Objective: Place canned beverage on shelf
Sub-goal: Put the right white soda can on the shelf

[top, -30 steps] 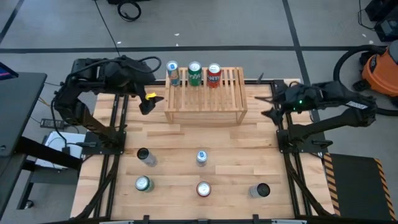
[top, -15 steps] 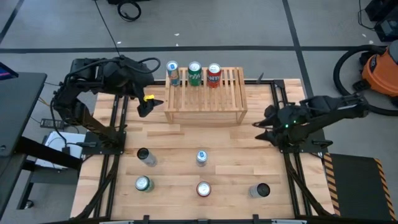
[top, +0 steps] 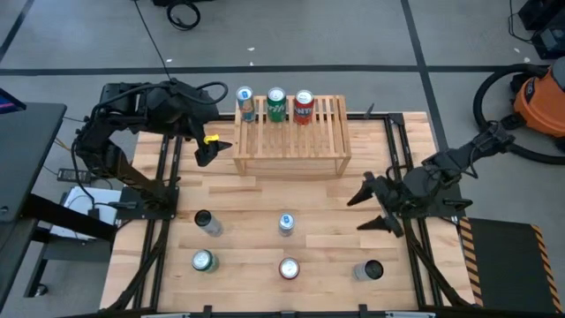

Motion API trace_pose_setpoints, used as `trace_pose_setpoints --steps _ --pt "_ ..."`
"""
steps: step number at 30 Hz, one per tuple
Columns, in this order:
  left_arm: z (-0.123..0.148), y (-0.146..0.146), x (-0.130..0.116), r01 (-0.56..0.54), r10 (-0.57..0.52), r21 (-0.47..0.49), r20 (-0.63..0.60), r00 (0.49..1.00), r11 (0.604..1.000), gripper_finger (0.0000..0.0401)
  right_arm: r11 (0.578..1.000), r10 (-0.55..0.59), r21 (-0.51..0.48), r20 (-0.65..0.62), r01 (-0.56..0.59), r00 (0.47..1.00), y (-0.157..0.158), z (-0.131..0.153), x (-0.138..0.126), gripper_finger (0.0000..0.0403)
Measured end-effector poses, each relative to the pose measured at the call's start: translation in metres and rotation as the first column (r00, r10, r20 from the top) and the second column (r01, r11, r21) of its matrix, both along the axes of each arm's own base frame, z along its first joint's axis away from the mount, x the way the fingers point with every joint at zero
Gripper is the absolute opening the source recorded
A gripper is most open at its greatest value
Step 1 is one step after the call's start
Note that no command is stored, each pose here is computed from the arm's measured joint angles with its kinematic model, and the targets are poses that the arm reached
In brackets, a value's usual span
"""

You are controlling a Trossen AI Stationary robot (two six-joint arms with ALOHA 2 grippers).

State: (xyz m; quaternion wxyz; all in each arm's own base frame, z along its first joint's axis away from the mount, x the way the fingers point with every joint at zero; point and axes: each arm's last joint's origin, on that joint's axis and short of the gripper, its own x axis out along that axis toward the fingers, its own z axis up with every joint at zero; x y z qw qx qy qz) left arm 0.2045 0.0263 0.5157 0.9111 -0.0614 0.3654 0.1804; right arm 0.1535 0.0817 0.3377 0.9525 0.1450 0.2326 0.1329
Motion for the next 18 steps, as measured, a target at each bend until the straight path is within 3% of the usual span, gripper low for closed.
trace_pose_setpoints --steps 4,9,14,18 --pt "0.0 0.0 0.0 -0.008 0.008 -0.009 0.004 1.0 1.0 0.0389 0.997 0.051 -0.061 0.043 -0.048 0.998 0.01 -0.003 0.011 0.0367" --pt "0.0 0.0 0.0 -0.008 0.008 -0.009 0.003 1.0 1.0 0.0389 0.998 0.051 -0.025 0.055 -0.05 0.997 0.019 -0.007 0.027 0.0367" --pt "0.0 0.0 0.0 -0.008 0.008 -0.008 0.003 1.0 1.0 0.0389 0.987 0.152 0.066 -0.122 -0.145 0.981 0.03 -0.025 0.033 0.0367" --pt "0.0 0.0 0.0 -0.009 0.009 -0.008 0.003 1.0 1.0 0.0389 0.987 0.149 0.104 -0.309 -0.122 0.939 0.037 -0.041 0.029 0.0367"
